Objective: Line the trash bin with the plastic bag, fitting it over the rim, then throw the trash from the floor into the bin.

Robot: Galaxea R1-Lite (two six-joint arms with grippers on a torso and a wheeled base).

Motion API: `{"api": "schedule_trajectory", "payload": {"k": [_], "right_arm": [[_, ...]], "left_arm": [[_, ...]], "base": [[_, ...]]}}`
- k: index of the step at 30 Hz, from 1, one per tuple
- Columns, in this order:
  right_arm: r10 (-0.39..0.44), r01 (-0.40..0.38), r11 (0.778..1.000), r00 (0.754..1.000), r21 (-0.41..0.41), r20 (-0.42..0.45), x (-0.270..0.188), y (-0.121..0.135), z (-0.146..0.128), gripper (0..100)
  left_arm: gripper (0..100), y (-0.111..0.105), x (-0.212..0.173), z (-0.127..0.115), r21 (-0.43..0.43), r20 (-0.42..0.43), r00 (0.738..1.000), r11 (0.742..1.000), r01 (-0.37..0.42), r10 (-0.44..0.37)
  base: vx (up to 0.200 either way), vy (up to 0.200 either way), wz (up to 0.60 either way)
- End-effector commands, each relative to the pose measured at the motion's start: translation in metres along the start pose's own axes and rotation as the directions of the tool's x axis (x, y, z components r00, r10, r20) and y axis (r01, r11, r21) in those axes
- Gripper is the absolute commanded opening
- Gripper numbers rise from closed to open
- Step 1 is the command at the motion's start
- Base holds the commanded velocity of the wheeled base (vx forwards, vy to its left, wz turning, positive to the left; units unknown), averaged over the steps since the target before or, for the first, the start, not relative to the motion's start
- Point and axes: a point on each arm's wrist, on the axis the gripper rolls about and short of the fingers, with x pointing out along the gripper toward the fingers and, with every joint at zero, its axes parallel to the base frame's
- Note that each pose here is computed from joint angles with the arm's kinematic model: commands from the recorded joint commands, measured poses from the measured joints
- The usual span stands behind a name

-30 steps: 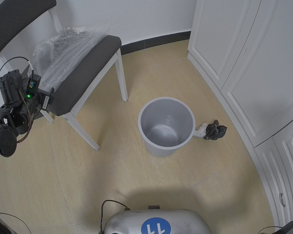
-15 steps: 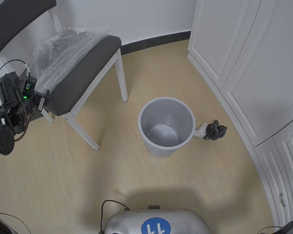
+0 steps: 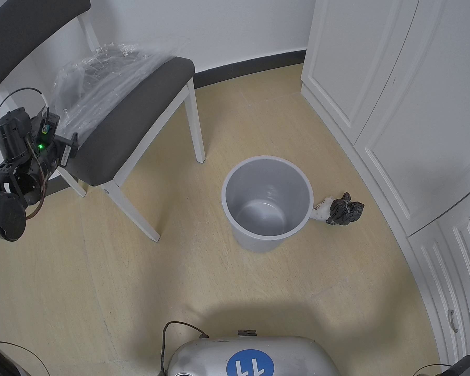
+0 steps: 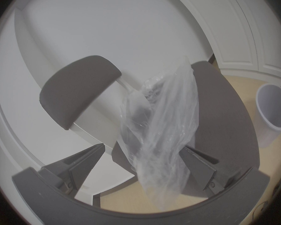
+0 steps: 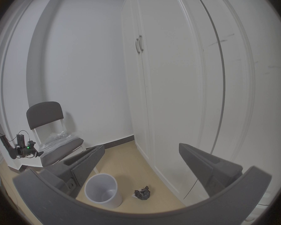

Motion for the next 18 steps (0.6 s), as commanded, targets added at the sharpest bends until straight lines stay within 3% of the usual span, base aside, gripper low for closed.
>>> {"api": "schedule_trajectory", "payload": {"k": [1, 8, 18], "right_arm": [[0.007, -0.007, 1.000, 1.000, 0.002, 0.022, -0.004, 0.000, 0.004, 100], [0.008, -0.008, 1.000, 1.000, 0.002, 0.030, -0.005, 0.001, 0.006, 100], [0.008, -0.008, 1.000, 1.000, 0.002, 0.030, -0.006, 0.001, 0.006, 100]], "left_arm": [[100, 0.005, 0.008, 0.011, -0.026, 0.052, 0.998, 0.999, -0.043, 0.044], [100, 0.020, 0.012, 0.023, -0.059, 0.104, 0.988, 0.992, -0.112, 0.117], [100, 0.003, 0.016, 0.000, -0.028, 0.036, 0.997, 0.998, -0.064, 0.065]], "base": [[0.000, 0.000, 0.00], [0.000, 0.000, 0.00], [0.000, 0.000, 0.00]]}}
